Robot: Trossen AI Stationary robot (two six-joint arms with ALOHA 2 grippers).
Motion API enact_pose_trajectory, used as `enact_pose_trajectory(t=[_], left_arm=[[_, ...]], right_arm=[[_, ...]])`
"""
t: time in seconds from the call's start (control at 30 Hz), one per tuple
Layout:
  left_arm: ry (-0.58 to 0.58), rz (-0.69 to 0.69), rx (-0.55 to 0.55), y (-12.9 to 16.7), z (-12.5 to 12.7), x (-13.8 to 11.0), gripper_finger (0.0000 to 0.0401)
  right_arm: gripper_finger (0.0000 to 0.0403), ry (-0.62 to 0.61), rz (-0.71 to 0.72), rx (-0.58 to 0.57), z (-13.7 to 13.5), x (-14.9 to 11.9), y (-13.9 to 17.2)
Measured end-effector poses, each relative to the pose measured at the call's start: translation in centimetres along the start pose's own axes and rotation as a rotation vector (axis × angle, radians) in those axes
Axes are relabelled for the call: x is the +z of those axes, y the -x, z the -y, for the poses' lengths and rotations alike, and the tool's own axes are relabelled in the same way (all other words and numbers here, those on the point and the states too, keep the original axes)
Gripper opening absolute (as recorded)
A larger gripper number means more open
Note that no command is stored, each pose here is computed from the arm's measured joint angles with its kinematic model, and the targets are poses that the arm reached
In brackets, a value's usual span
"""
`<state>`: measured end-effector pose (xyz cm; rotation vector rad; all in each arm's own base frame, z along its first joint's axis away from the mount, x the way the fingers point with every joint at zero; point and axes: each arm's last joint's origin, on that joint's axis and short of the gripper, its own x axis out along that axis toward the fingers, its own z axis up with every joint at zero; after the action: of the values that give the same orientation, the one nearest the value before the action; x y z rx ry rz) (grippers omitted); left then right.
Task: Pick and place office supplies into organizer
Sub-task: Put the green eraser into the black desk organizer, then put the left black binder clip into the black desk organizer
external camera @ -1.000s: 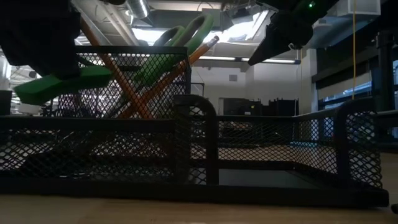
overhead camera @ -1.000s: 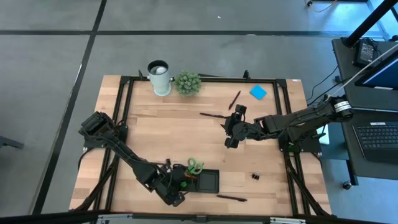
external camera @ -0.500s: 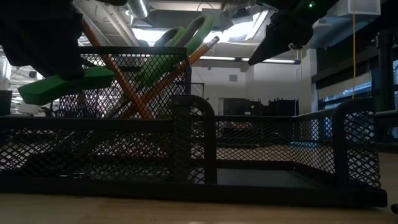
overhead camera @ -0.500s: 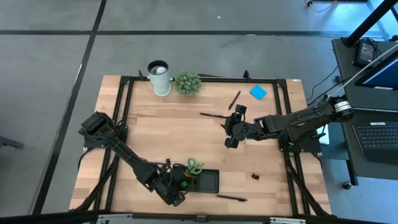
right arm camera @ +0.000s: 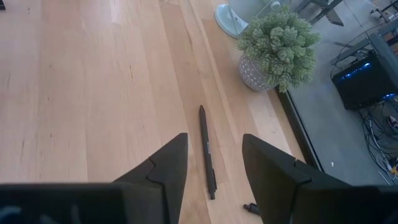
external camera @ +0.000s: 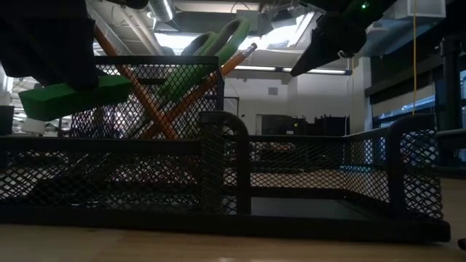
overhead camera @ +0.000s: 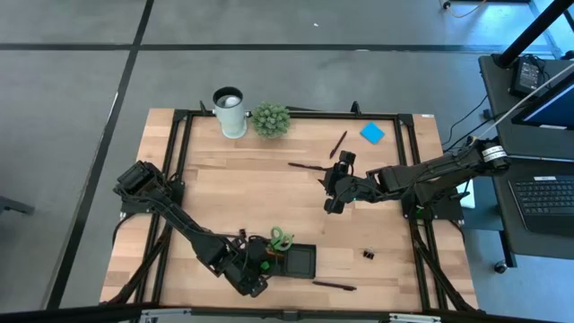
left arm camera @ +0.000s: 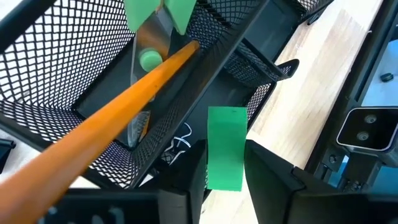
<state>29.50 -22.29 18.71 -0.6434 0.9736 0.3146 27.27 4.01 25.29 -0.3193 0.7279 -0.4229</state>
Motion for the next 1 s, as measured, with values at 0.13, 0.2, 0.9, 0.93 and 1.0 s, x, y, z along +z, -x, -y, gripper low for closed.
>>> enact_pose_trajectory(t=[0.13, 0.2, 0.9, 0.93, 1.0], left_arm=[[0.0, 0.003, 0.001, 0.0, 0.0, 0.0, 0.0109], [0.0, 0.012, 0.003, 0.0, 0.0, 0.0, 0.0111], [0.028, -0.486, -0.291, 0.7, 1.8, -1.3, 0.0104], [0.033, -0.5, -0.294, 0.7, 1.8, -1.3, 0.0104], [0.048, -0.546, -0.302, 1.0, 1.9, -1.6, 0.0104]], right_arm=[[0.0156, 0.0, 0.0, 0.0, 0.0, 0.0, 0.0], [0.0156, 0.0, 0.0, 0.0, 0.0, 0.0, 0.0], [0.0156, 0.004, -0.001, 0.0, 0.0, 0.0, 0.0], [0.0156, 0.004, 0.0, 0.0, 0.0, 0.0, 0.0], [0.0156, 0.004, 0.0, 0.0, 0.0, 0.0, 0.0]])
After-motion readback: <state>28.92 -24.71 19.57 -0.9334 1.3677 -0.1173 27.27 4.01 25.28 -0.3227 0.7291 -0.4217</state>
